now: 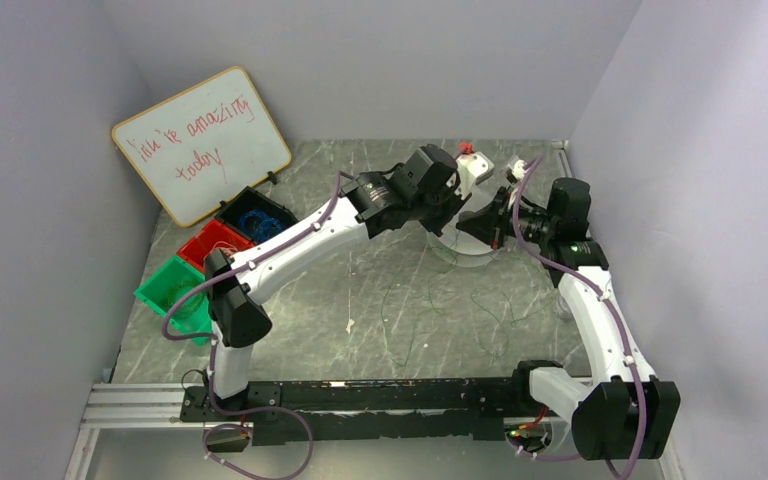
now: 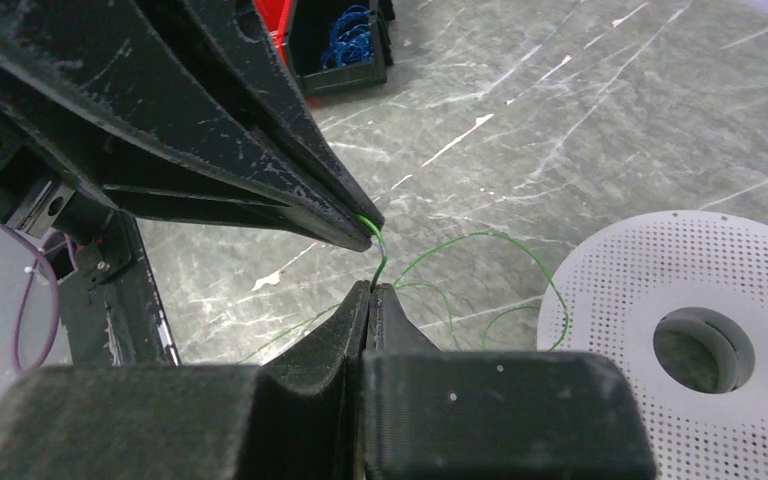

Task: Wrap the cables
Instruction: Pick up the cable at the center of the board.

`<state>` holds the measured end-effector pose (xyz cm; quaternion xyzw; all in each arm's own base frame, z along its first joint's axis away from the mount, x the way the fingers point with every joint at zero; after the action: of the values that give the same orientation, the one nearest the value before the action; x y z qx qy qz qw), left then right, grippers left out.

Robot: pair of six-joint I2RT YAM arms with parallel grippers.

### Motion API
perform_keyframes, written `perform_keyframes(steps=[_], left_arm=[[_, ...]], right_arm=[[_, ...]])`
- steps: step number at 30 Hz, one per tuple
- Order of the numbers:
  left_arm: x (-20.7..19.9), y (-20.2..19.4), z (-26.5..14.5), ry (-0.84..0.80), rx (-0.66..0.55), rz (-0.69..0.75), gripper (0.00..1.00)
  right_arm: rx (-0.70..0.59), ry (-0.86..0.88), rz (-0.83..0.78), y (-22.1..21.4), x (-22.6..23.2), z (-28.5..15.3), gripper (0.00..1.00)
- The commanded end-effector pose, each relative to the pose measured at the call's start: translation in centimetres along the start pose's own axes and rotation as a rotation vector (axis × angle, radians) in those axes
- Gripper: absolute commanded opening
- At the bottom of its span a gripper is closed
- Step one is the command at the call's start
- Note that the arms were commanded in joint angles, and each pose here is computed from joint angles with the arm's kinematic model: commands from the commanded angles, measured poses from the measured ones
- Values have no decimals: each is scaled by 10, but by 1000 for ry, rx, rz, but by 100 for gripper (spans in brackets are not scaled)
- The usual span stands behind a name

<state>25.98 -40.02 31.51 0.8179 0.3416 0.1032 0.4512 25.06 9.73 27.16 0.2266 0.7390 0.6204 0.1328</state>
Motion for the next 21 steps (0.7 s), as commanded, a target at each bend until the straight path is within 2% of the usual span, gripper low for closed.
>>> perform_keyframes(steps=[1, 21], left_arm=[[-6, 18, -5, 0, -64, -69, 3], [-18, 6, -9, -122, -9, -27, 2]], right_arm=[[-43, 53, -63, 14, 7, 3, 0], [-55, 7, -72, 18, 4, 1, 0]])
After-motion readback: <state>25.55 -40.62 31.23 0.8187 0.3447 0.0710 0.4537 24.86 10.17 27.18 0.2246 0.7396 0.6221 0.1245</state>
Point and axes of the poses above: each gripper's point midway between its finger pads, its own z axis out along the fingers, its own x axis along the line the jaws close on, y = z × x, the point moved 6 cm from there along -z, back along the fingers, and after that the axes turned 11 degrees about -z, right-handed, at the moved point
